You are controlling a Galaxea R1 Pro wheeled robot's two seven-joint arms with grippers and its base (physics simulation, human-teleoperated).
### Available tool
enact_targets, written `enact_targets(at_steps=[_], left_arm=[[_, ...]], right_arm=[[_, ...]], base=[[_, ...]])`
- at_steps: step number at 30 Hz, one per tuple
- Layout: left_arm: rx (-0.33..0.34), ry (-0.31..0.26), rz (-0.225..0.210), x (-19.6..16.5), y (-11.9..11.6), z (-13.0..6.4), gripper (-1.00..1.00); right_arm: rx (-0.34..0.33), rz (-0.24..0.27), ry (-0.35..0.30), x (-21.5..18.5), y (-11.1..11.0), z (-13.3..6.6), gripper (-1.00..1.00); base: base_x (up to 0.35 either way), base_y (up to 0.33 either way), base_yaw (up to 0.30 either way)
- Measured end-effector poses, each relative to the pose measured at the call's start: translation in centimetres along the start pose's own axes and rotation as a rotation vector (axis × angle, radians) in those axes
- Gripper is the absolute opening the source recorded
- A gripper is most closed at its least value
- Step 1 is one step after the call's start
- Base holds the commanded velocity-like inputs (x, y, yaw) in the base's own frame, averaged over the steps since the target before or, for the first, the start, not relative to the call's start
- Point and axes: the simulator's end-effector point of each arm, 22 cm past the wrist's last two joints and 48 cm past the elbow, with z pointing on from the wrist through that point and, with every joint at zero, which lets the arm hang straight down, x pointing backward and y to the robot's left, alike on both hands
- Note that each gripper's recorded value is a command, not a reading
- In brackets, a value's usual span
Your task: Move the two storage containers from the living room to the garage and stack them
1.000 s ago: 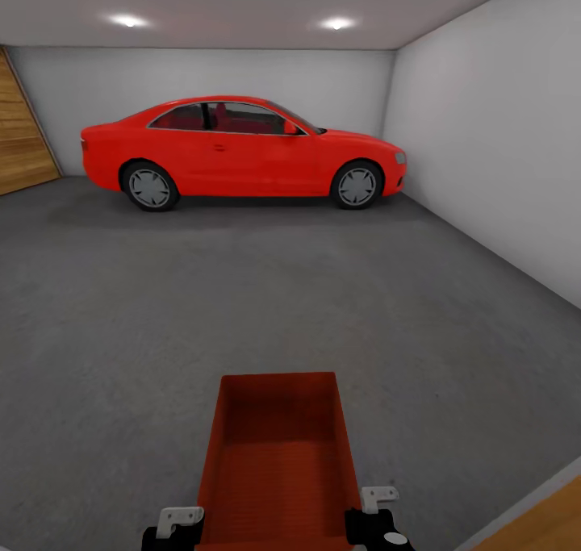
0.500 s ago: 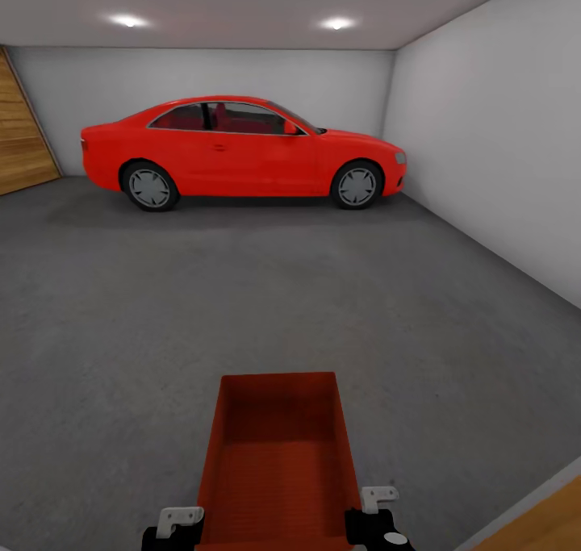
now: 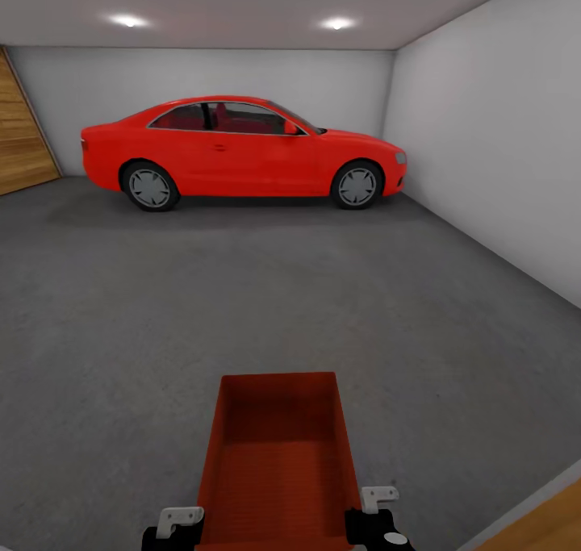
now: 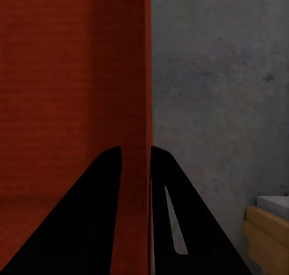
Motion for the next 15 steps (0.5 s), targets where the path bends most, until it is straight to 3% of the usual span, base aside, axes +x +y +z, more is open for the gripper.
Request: enact_targets(at_steps=[15], left_arm=[[0.000, 0.000, 0.000, 0.00, -0.01, 0.00, -1.00]], right_arm=[[0.000, 0.001, 0.000, 0.04, -0.01, -0.01, -1.00]], base=[[0.000, 0.000, 0.003]])
